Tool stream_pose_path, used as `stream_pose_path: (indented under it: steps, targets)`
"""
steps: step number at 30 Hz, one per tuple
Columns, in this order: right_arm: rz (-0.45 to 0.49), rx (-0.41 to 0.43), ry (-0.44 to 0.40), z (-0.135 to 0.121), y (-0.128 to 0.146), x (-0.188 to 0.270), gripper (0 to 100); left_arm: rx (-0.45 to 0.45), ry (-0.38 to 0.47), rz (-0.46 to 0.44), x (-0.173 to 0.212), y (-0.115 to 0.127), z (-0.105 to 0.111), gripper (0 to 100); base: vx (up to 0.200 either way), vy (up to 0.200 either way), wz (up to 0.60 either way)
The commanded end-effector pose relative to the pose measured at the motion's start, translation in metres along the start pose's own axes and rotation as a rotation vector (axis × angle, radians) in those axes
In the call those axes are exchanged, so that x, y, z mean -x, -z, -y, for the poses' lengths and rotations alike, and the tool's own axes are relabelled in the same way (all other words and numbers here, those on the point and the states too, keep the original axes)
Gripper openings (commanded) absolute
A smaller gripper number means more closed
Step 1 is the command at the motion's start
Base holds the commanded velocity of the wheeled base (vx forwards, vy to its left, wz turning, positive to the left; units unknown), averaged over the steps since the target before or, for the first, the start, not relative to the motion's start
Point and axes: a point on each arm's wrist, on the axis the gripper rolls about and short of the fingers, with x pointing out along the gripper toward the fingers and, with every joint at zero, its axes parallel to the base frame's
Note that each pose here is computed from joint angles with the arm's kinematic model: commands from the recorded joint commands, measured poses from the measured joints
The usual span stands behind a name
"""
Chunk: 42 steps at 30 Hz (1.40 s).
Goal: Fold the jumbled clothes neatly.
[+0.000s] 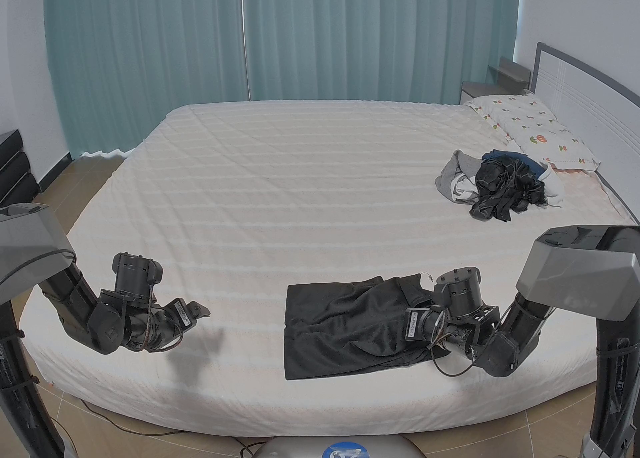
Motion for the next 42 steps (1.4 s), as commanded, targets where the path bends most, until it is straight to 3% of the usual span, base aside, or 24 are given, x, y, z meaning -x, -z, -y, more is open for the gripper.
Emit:
stream_pose_path:
  steps: [1,9,20,24,25,31,34,42]
  targets:
    - [0.010,-0.011,0.006,0.006,-0.007,0.017,0,0.001,-0.003,-0.003,-0.001,0.000,-0.001,100,0.000,0.000,0.00]
    - [-0.086,-0.006,0.001,0.029,0.007,0.056,0,0.001,-0.006,-0.004,-0.002,0.001,-0.001,100,0.000,0.000,0.00]
    - [-0.210,0.037,0.084,0.059,0.032,0.064,0,-0.006,-0.012,-0.013,-0.004,0.003,-0.002,100,0.000,0.000,0.00]
    - [-0.211,0.039,0.086,0.061,0.039,0.060,0,-0.007,-0.012,-0.013,-0.004,0.003,-0.002,100,0.000,0.000,0.00]
    - [-0.205,0.039,0.084,0.062,0.040,0.060,100,-0.007,-0.012,-0.013,-0.004,0.003,-0.002,100,0.000,0.000,0.00]
    - [-0.118,0.018,0.063,0.064,0.034,0.066,100,-0.006,-0.006,0.008,-0.003,0.001,-0.001,100,0.000,0.000,0.00]
    - [-0.006,-0.051,0.041,0.065,0.021,0.068,100,0.004,-0.026,0.096,-0.006,-0.003,0.000,100,0.000,0.000,0.00]
    - [0.108,-0.232,-0.009,0.057,-0.002,0.049,100,0.033,-0.014,0.095,-0.009,-0.002,0.001,100,0.125,0.000,0.00]
